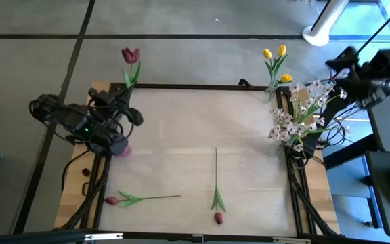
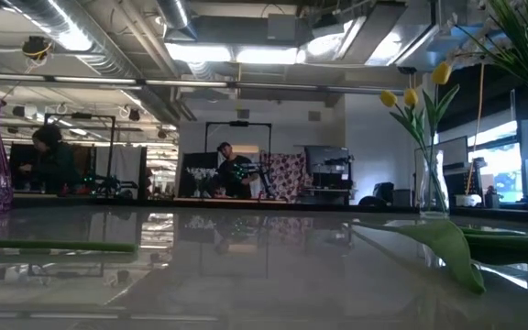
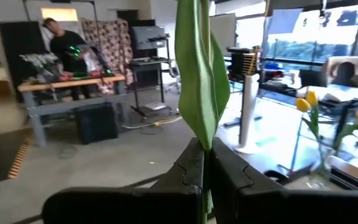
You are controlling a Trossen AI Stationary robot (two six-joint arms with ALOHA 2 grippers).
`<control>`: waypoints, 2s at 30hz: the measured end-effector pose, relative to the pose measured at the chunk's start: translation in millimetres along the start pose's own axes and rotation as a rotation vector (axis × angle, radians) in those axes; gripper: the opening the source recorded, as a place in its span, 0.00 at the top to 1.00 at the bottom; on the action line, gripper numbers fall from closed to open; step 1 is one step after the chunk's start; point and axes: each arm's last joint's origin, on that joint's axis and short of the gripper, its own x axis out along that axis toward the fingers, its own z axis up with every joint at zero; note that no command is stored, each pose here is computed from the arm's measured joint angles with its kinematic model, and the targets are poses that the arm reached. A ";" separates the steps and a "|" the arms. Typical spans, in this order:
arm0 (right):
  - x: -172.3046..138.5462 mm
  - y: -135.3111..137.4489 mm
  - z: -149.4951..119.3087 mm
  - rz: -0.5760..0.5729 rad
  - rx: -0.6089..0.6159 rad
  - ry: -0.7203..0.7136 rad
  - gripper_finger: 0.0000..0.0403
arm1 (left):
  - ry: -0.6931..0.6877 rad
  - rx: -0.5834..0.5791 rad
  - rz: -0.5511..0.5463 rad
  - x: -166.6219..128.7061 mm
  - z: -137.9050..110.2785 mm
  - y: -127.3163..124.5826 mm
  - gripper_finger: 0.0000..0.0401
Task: Sort flowers into vase by color
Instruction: Put the top red flower into the purple vase
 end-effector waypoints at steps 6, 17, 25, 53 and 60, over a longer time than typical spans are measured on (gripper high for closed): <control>34.1 49.0 -16.8 0.009 -0.068 0.035 0.29 | 0.003 -0.029 -0.096 -14.5 -38.8 9.0 0.99; 72.5 102.6 -31.6 -0.008 -0.099 0.032 0.29 | 0.017 -0.114 -0.256 -31.6 -87.1 36.8 0.99; 90.8 128.6 -41.6 0.024 -0.122 0.010 0.29 | 0.029 -0.188 -0.294 -31.1 -79.6 54.4 0.99; 204.5 202.5 -151.9 -0.079 -0.133 0.102 0.29 | -0.064 -0.428 -1.027 -81.0 18.4 -61.6 0.99; 254.8 188.9 -207.2 -0.234 -0.013 0.135 0.30 | -0.252 -0.477 -1.068 -39.8 -0.3 -123.4 0.99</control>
